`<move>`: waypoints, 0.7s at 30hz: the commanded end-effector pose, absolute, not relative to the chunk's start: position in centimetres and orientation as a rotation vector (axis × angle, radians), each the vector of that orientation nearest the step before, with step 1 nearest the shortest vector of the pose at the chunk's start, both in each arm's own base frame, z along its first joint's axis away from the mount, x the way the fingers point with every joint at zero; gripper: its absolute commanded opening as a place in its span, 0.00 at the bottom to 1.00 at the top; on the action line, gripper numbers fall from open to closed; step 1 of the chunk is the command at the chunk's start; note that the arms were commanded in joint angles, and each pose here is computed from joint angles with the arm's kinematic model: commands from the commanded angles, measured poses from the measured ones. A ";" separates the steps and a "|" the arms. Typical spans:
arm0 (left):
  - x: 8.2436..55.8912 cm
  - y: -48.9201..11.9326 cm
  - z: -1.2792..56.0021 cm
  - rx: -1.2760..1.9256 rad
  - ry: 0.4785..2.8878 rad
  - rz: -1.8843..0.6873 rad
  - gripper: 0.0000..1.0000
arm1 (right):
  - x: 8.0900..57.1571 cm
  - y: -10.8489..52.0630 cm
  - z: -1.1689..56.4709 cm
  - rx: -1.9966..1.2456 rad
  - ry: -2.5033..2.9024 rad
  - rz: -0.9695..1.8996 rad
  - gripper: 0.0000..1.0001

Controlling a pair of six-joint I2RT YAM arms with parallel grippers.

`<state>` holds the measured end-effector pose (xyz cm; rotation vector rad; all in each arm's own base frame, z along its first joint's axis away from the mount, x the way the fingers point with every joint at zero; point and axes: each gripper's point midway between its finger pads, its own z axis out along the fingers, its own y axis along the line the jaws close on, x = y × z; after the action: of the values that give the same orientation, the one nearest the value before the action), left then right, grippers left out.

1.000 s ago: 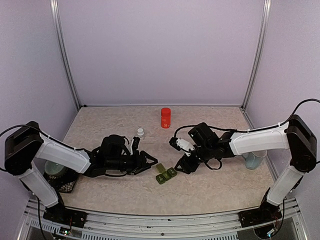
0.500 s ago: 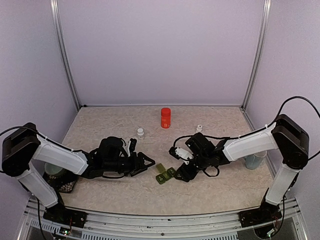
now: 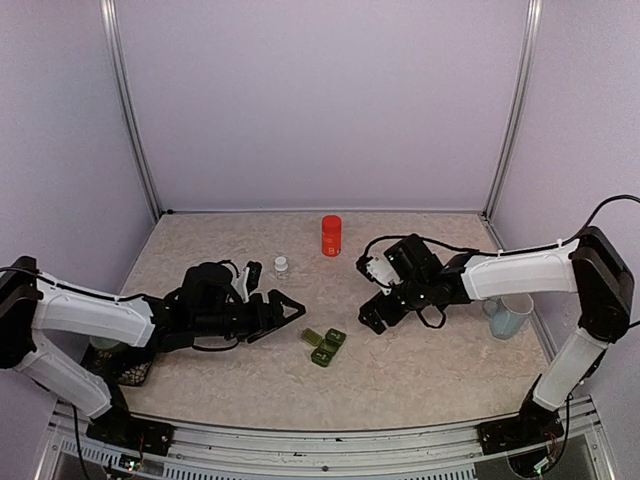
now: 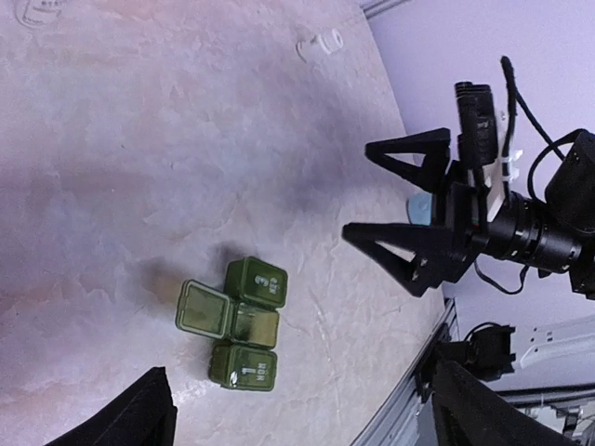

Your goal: Sort the pills into containers

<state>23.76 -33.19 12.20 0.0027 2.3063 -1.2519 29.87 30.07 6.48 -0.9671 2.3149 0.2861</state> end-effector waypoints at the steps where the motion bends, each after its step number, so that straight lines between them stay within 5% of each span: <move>1: 24.7 -32.2 15.7 0.058 2.218 -1.139 0.99 | 34.9 26.3 13.9 -0.717 2.242 0.254 1.00; 7: 25.8 -31.2 19.9 0.098 2.125 -1.040 0.99 | 41.4 21.3 18.3 -0.463 2.196 0.183 1.00; 21: 26.1 -29.0 22.5 0.085 2.075 -0.966 0.99 | 48.1 19.8 9.7 -0.359 2.237 0.251 0.83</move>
<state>25.68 -29.86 21.54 0.0928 2.0928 -1.0094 46.40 18.22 10.64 -0.3456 2.2664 0.2055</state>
